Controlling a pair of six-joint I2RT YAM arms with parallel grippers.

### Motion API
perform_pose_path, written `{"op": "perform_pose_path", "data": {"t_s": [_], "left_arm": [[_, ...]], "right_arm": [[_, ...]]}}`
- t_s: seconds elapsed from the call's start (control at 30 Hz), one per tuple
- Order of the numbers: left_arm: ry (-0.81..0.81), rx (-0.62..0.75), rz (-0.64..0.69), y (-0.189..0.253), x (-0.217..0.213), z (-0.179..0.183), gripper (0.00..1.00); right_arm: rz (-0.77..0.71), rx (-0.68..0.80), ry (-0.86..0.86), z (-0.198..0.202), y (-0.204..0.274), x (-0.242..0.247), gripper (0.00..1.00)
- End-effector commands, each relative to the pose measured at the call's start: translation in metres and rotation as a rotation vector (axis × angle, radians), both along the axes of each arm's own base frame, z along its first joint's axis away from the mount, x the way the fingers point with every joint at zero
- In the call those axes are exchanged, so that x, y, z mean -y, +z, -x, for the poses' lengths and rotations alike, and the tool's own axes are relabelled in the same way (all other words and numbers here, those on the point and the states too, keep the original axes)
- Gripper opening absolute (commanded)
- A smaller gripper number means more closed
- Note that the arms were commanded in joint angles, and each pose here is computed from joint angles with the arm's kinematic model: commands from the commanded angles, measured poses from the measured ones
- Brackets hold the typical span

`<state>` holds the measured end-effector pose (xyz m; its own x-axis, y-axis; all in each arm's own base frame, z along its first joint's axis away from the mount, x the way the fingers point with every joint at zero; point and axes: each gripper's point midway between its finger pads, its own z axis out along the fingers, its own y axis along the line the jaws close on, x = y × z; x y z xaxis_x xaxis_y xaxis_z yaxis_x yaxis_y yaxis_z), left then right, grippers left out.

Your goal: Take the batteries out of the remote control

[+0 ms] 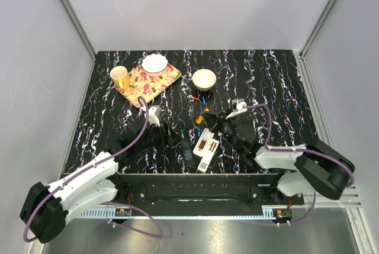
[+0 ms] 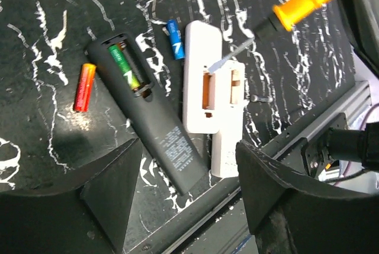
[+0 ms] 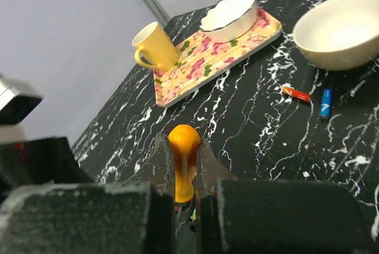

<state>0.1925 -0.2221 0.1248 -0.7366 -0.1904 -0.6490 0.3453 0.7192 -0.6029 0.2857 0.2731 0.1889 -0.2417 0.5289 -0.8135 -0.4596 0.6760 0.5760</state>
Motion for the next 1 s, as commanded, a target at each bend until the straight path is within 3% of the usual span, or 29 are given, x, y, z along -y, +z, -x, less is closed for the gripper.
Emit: {"op": "perform_pose_path", "data": {"t_s": [0.0,0.1,0.27,0.6,0.97], "left_arm": [[0.026,-0.046,0.049,-0.003,0.003,-0.012,0.68],[0.047,-0.083,0.045,-0.014,-0.004,-0.017,0.66],[0.096,-0.138,0.066,-0.036,-0.02,-0.029,0.53],[0.031,-0.225,0.069,-0.06,-0.003,-0.043,0.35],[0.03,-0.263,0.06,-0.074,0.002,-0.049,0.34]], "right_arm": [[-0.009,0.277,0.025,0.012,0.04,-0.014,0.0],[0.014,0.335,0.046,0.017,0.038,-0.023,0.0],[0.046,0.358,0.086,0.016,0.034,-0.042,0.0],[0.045,0.374,0.106,0.009,0.037,-0.059,0.0],[0.101,0.36,0.071,-0.007,0.019,-0.069,0.0]]}}
